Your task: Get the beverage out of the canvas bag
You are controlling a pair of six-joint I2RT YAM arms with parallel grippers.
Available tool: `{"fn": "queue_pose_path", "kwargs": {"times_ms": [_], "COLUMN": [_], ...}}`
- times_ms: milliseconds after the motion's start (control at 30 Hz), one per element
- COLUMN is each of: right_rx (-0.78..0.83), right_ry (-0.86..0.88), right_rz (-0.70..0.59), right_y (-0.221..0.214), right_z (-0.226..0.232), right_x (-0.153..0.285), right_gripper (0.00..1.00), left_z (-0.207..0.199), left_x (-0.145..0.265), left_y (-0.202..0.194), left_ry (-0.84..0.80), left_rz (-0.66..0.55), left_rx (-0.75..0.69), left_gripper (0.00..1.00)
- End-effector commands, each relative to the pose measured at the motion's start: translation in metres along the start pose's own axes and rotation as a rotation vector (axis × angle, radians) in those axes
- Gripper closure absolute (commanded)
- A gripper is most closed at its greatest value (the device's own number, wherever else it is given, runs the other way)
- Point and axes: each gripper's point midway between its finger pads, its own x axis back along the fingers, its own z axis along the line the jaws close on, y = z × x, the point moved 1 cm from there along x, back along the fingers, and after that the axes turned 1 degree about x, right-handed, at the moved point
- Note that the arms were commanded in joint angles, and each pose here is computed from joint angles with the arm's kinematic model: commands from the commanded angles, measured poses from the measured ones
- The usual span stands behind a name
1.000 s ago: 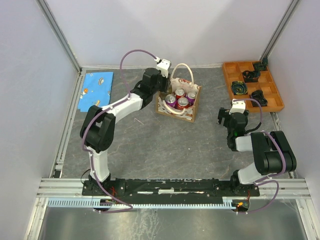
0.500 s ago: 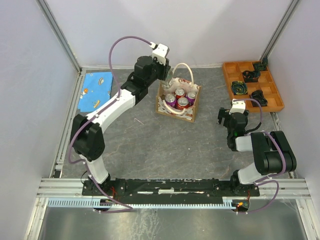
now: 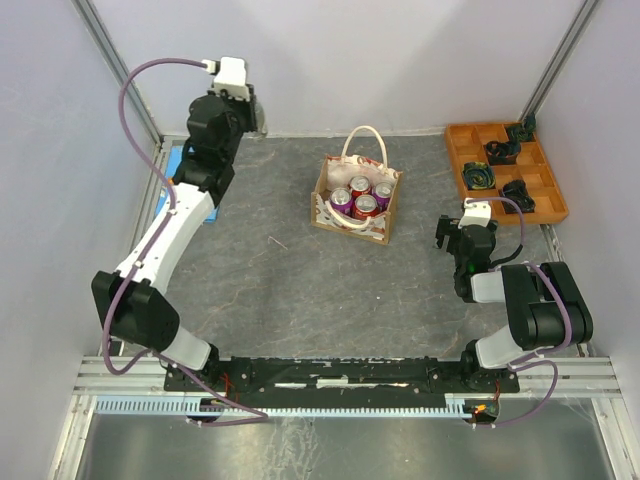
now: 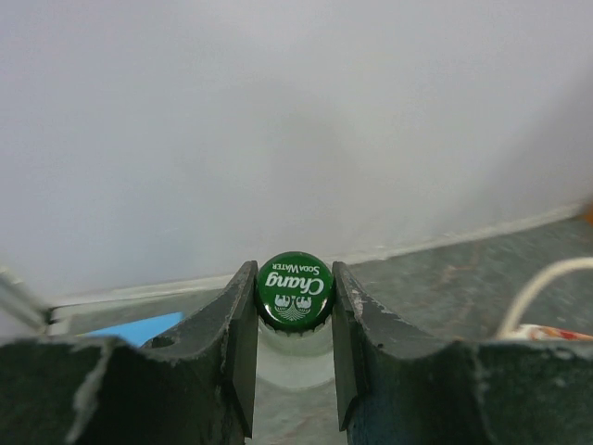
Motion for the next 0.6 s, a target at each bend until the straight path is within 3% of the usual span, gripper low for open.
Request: {"fn": "queue_pose_path", "kwargs": {"times_ms": [0,167,567], "right_rx": [-0.017,-0.014,-0.013], "right_ry": [0.003,0.004,0.005], "right_rz": [-0.065,-0.064,-0.064], "right_y": [0.023,0.023,0.023], "right_z": [0.002,0.001,0.002], "right_x": [-0.006,-0.006,-0.006], "right_gripper": [0.01,0.01,0.01], "left_z": [0.023,0.010,-0.016], "left_x": [0.013,0.000,-0.012], "left_y": [0.059,0.005,-0.089], "left_ry": [0.036,-0.010,-0.106], "left_rz": [-0.218,-0.134,-0.111], "left_rx": [0.062,0.108,0.143], "left_gripper": [0.97,0.97,0.97]}}
